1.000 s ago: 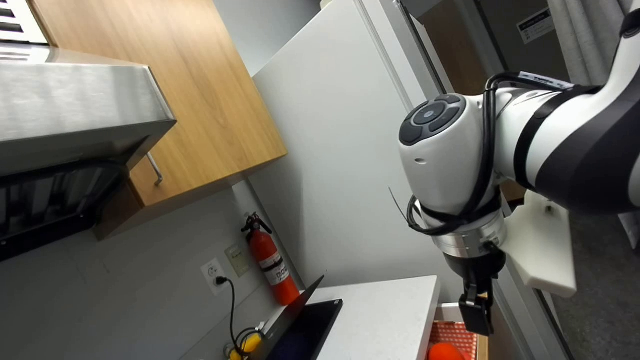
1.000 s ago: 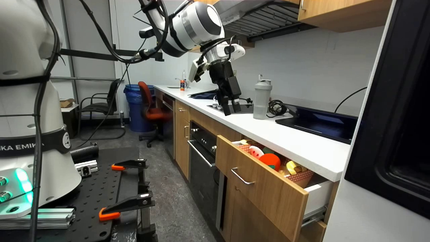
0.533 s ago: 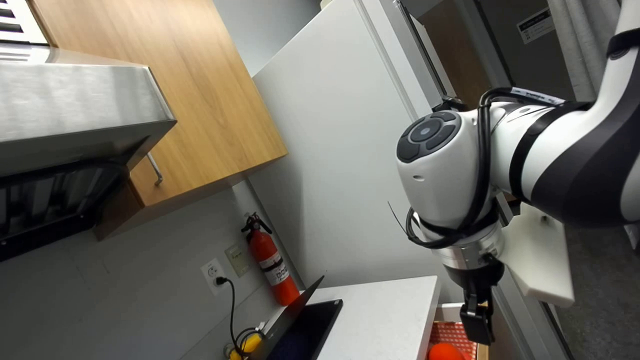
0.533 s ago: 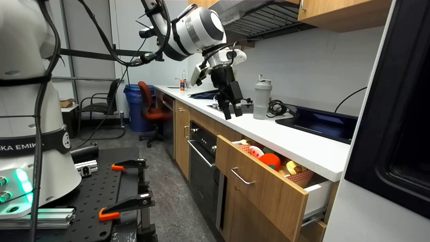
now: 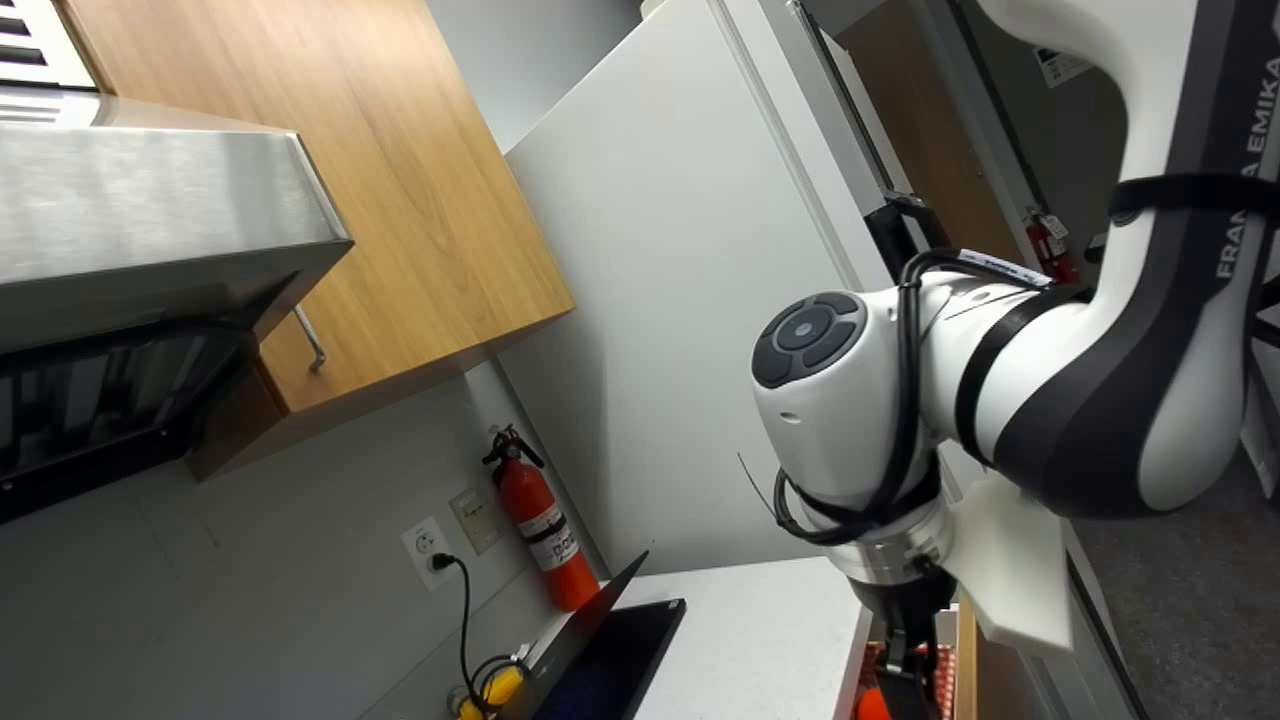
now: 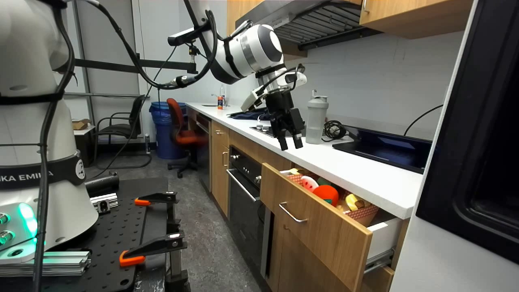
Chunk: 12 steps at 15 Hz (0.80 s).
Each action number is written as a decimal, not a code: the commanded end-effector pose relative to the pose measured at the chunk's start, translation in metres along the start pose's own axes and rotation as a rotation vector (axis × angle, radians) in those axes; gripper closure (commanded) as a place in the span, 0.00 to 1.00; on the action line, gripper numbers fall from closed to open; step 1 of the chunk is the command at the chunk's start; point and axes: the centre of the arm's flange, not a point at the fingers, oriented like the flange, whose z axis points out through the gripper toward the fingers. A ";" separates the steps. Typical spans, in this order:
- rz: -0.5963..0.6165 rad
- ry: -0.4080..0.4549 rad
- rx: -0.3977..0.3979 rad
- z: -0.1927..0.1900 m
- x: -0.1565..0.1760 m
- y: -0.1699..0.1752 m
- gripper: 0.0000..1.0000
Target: Move the watermelon and the orange plush toys from the drawer to the counter then close the drawer
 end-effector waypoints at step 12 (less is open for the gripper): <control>0.075 0.032 0.085 0.068 0.030 -0.023 0.36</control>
